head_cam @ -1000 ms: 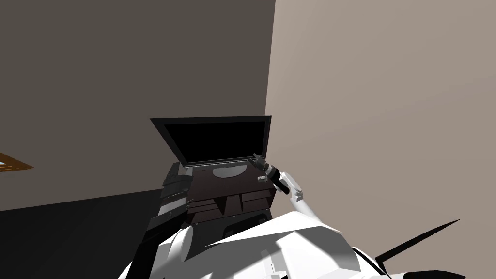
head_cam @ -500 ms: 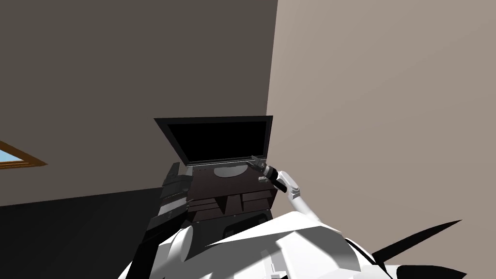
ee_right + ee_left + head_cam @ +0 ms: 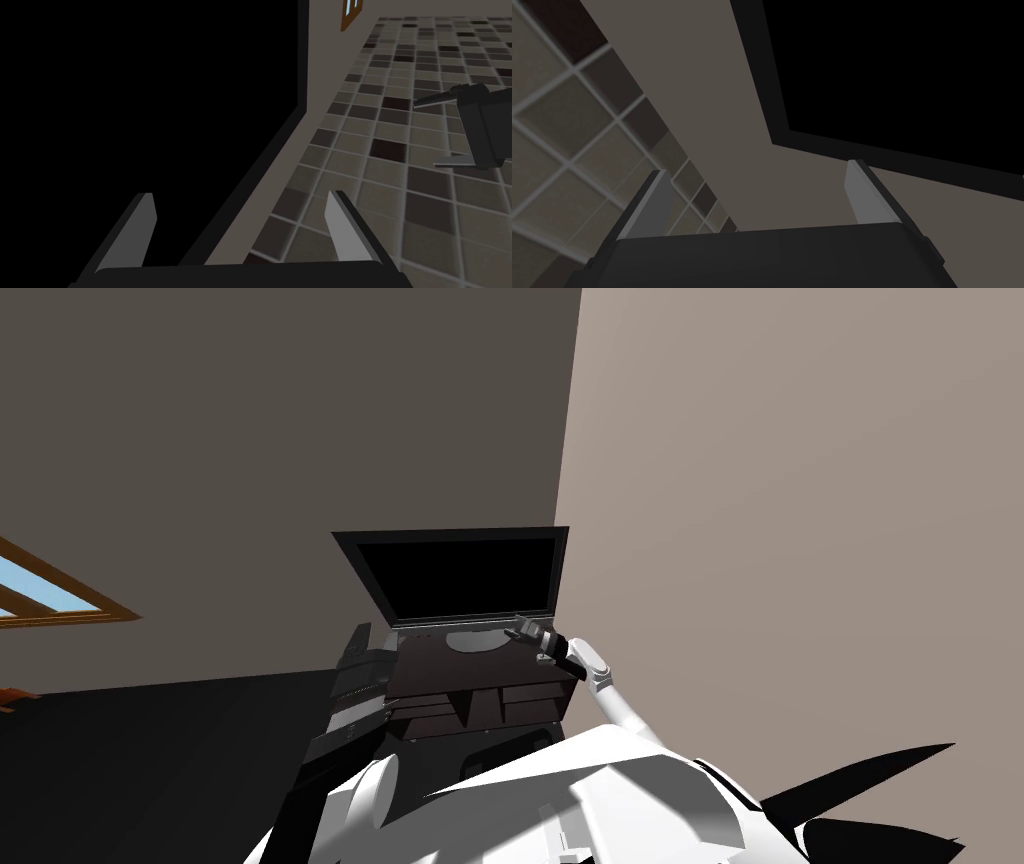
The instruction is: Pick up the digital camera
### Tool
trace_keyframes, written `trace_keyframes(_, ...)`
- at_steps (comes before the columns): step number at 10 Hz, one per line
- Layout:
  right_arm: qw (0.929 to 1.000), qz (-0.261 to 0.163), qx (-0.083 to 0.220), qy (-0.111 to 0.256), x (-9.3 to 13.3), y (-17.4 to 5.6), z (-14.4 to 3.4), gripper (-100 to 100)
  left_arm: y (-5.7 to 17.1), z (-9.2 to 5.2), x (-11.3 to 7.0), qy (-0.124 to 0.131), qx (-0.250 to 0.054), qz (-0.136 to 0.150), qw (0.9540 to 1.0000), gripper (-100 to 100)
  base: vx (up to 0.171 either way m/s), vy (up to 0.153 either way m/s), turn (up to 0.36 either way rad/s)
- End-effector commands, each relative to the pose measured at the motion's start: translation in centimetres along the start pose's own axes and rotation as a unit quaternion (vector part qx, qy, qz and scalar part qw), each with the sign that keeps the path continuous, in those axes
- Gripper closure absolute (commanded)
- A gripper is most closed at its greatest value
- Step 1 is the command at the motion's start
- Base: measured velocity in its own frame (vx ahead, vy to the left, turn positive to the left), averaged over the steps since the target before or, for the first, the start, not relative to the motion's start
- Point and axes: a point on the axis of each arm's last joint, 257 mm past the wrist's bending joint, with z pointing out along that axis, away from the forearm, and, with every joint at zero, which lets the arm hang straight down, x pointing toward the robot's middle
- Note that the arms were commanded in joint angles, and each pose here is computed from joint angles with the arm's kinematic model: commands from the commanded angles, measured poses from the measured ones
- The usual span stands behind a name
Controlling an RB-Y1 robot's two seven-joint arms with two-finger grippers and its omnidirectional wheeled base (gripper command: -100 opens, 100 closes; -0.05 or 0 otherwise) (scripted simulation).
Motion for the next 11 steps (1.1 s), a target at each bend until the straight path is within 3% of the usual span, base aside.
trace_keyframes(1,0.9999,-0.007,0.000,0.014,0.9,-0.3,0.1,-100,0.0,0.0,0.0,0.000,0.000,0.000,1.0000,0,0.000,0.000,0.000)
trace_keyframes(7,0.9943,-0.040,-0.016,0.098,6.0,-1.3,0.5,-100,0.0,0.0,0.0,0.000,0.000,0.000,1.0000,0,-0.001,0.014,0.052)
trace_keyframes(11,0.9839,-0.061,-0.032,0.165,9.8,-2.4,0.5,-100,0.0,0.0,0.0,0.000,0.000,0.000,1.0000,0,-0.001,0.024,0.071)
